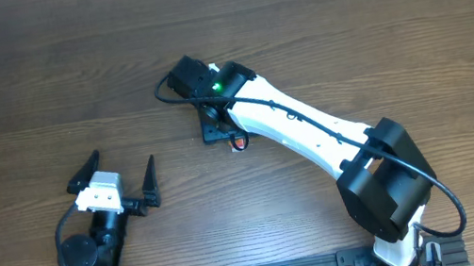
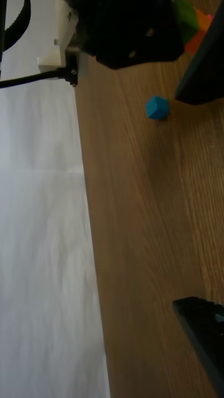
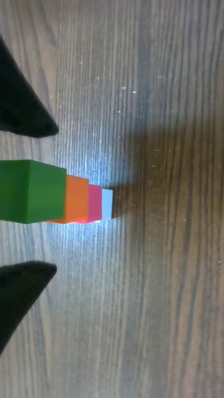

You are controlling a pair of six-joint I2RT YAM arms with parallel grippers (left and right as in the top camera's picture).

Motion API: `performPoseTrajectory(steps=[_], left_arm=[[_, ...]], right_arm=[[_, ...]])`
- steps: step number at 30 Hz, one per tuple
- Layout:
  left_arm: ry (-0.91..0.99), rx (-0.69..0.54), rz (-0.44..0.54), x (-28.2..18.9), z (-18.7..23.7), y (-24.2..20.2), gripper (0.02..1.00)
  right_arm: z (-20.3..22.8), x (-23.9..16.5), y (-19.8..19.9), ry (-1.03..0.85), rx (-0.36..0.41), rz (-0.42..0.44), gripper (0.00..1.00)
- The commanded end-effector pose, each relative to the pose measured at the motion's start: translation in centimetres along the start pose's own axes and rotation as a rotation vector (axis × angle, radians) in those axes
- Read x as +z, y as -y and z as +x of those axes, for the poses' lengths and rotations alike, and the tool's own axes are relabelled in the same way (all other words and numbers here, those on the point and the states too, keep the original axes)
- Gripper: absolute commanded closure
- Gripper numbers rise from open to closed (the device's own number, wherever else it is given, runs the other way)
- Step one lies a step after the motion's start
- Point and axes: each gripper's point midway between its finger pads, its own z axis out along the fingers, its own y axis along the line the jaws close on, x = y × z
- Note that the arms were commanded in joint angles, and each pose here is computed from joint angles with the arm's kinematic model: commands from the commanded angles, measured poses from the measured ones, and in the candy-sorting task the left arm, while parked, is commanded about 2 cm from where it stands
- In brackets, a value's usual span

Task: Stack Cubes

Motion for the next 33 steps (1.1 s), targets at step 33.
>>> performPoseTrajectory(steps=[33], left_arm=[[0.004,0.014,0.003,-0.01,0.07,0.01,0.018]], right_arm=[[0.03,-0.31,0.19,0.005,-0.053,-0.001,0.660]])
